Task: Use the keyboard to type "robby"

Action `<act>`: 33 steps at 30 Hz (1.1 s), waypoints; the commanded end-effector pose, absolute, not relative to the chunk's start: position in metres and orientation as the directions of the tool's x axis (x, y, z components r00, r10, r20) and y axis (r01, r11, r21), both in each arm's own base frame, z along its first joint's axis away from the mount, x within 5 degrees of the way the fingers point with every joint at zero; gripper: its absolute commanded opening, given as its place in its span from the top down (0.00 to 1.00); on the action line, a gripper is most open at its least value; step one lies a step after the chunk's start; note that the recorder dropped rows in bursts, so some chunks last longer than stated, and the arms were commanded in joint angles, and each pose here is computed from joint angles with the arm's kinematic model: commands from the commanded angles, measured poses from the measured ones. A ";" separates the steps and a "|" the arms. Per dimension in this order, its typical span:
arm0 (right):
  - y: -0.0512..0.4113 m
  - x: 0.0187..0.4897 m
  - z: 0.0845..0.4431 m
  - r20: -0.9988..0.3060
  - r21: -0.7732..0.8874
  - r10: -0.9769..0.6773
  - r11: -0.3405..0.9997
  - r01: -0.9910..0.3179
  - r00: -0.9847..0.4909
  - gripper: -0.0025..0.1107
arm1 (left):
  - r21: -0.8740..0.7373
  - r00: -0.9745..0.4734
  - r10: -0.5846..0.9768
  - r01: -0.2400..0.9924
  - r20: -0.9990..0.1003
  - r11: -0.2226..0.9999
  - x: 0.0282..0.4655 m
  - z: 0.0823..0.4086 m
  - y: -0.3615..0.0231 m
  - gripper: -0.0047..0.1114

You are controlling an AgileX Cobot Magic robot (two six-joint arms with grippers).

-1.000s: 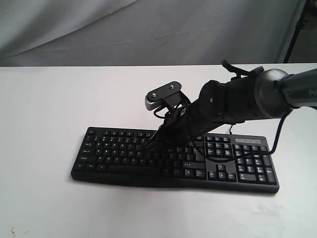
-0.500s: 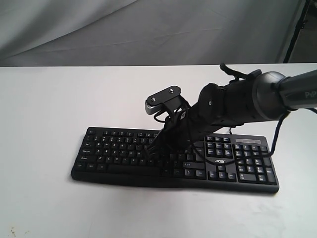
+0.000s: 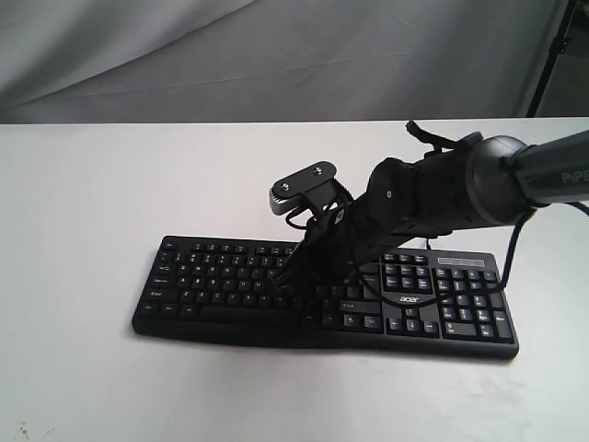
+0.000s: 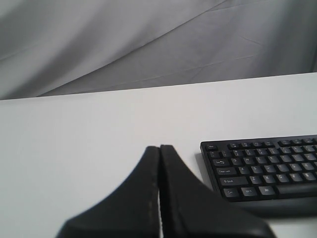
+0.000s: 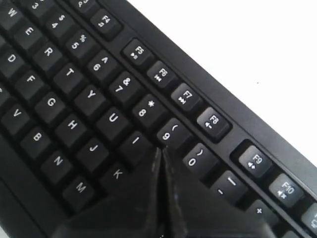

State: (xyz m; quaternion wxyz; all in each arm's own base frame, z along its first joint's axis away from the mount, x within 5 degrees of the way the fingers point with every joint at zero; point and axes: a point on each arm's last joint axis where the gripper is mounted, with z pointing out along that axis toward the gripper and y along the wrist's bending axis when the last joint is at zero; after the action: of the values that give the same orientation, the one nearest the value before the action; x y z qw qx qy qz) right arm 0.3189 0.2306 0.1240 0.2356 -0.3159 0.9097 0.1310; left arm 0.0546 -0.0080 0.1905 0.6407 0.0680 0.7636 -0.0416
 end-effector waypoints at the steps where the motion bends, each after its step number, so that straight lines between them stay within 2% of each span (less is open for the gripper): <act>1: 0.232 0.313 0.149 -0.528 0.095 -0.528 0.742 -0.664 -0.665 0.98 | 0.026 -0.163 0.052 0.163 -0.985 0.986 0.055 0.190 -0.008 0.96; 4: 0.259 0.301 0.159 -0.523 0.110 -0.585 0.675 -0.730 -0.620 0.98 | 0.026 -0.163 0.052 0.163 -0.985 0.986 0.055 0.190 -0.008 0.96; 9: 0.284 0.291 0.144 -0.533 0.101 -0.610 0.643 -0.760 -0.587 0.98 | 0.026 -0.163 0.052 0.163 -0.985 0.986 0.055 0.190 -0.008 0.96; 13: 0.286 0.295 0.134 -0.535 0.096 -0.602 0.654 -0.750 -0.593 0.98 | 0.026 -0.163 0.052 0.163 -0.985 0.986 0.055 0.190 -0.008 0.96; 23: 0.289 0.296 0.134 -0.561 0.084 -0.587 0.661 -0.746 -0.584 0.98 | 0.026 -0.163 0.052 0.163 -0.985 0.986 0.055 0.190 -0.008 0.96; 33: 0.290 0.295 0.121 -0.536 0.097 -0.593 0.665 -0.741 -0.602 0.98 | 0.026 -0.163 0.052 0.163 -0.985 0.986 0.055 0.190 -0.008 0.96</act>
State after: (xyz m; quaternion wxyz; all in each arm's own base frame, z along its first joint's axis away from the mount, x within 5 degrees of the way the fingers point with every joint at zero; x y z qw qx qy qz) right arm 0.2948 0.2881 0.1209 0.2334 -0.3761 0.8831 0.1558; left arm 0.0546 -0.0080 0.1905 0.6407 0.0680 0.7636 -0.0416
